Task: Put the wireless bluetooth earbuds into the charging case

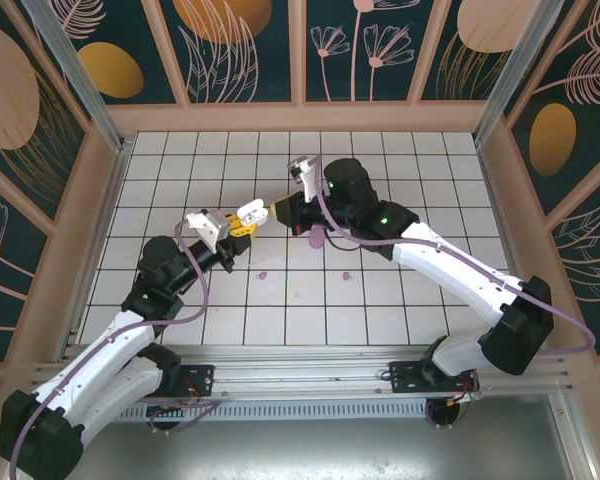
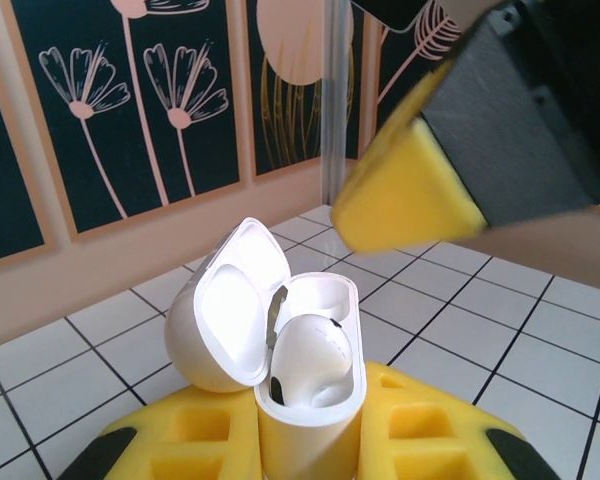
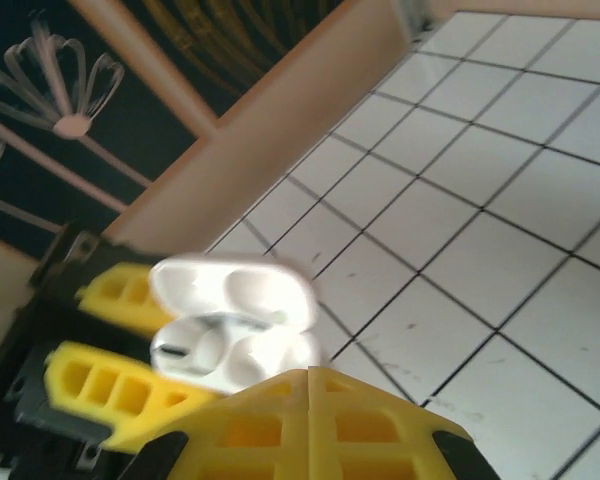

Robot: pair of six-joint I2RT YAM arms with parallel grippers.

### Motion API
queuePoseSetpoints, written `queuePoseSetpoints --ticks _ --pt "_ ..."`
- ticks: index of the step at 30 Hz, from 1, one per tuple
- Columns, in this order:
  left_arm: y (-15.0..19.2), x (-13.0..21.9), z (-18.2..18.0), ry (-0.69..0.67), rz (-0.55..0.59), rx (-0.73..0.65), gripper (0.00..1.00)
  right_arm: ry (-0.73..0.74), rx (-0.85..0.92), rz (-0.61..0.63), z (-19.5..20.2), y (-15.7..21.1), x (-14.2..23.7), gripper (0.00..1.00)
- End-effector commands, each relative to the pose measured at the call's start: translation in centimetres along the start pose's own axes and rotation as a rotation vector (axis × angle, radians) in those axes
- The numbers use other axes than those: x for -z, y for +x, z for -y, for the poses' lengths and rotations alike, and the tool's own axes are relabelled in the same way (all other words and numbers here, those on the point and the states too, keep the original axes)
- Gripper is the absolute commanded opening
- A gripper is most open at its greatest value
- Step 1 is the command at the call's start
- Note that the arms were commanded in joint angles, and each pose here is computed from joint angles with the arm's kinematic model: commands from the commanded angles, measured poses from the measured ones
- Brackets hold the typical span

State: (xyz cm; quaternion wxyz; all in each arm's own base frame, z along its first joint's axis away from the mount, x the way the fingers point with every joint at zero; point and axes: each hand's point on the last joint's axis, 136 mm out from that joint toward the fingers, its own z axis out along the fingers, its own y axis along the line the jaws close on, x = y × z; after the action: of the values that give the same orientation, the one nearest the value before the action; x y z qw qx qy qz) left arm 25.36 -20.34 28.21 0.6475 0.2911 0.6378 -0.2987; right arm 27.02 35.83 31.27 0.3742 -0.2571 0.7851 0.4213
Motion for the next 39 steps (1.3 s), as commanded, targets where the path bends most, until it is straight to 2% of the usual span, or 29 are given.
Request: queuePoseSetpoints --ticks 1,6,12,18,22,23,25,27,32,39 --pt "0.9 0.5 -0.4 -0.035 -0.012 -0.019 0.0 0.191 -0.127 0.055 5.2 -2.2 1.0 0.0" --pt "2.1 0.7 -0.6 -0.053 -0.039 -0.029 0.0 0.414 -0.369 -0.013 14.0 0.6 1.3 0.06" --pt "3.2 0.7 -0.5 -0.042 -0.077 -0.034 0.0 0.559 -0.482 -0.126 21.5 3.9 -0.7 0.14" --pt "3.5 0.3 -0.2 -0.019 -0.079 -0.001 0.0 0.642 -0.574 -0.23 26.8 6.1 -4.0 0.18" --pt "3.8 0.1 0.0 0.001 -0.084 0.016 0.0 0.673 -0.603 -0.244 29.1 6.6 -5.9 0.28" --pt "3.8 0.0 0.2 0.01 -0.085 0.02 0.0 0.689 -0.598 -0.244 29.7 6.6 -6.2 0.28" --pt "4.0 -0.2 0.3 0.023 -0.09 0.028 0.0 0.716 -0.588 -0.244 31.1 6.4 -6.9 0.12" --pt "4.2 -0.5 0.4 0.036 -0.097 0.035 0.0 0.741 -0.581 -0.25 32.5 6.1 -7.7 0.04" --pt "4.6 -0.8 0.7 0.062 -0.11 0.053 0.0 0.802 -0.548 -0.277 35.2 6.2 -9.3 0.0" --pt "5.1 -0.8 0.7 0.063 -0.118 0.063 0.0 0.831 -0.529 -0.325 37.6 7.0 -11.1 0.0"
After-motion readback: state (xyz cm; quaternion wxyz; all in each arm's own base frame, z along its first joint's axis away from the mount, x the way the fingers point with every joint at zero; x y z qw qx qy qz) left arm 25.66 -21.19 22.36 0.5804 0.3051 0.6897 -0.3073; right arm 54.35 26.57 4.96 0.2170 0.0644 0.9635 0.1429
